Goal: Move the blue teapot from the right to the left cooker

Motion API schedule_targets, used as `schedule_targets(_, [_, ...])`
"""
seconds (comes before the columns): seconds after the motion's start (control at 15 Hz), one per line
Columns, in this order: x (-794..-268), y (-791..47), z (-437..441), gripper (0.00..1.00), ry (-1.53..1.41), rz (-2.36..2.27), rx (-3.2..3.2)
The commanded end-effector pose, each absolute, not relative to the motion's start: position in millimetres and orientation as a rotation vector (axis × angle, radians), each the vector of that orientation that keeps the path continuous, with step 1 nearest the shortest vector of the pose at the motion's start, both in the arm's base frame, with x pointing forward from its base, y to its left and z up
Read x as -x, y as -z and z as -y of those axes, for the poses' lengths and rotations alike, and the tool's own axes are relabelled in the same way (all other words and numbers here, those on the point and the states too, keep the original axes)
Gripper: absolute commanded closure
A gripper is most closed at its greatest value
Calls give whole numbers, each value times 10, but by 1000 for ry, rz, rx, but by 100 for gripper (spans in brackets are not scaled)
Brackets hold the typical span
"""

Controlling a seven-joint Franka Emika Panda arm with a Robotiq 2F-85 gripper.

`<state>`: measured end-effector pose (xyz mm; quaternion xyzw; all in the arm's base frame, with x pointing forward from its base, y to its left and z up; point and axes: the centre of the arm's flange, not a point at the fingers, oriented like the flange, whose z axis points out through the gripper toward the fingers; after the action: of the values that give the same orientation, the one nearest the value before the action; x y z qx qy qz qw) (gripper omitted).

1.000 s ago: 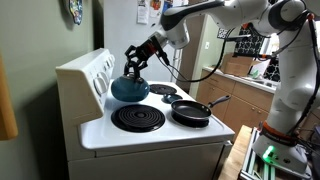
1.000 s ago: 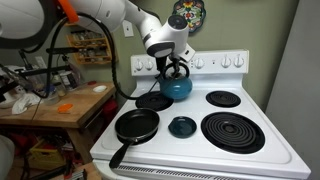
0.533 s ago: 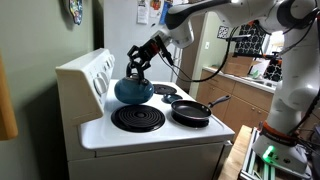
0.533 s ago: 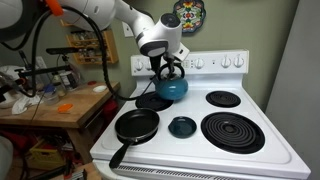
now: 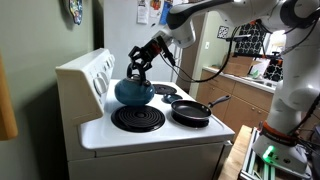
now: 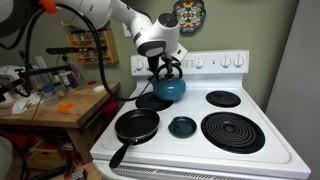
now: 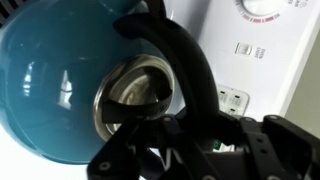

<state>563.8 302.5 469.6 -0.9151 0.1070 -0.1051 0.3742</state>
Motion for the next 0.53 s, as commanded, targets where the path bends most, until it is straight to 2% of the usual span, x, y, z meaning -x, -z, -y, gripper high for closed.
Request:
schedule_targets(0.0, [-5622, -4674, -3080, 98, 251, -251, 2319])
schedule_targets(0.47, [-5392, -4639, -3280, 98, 219, -214, 2268])
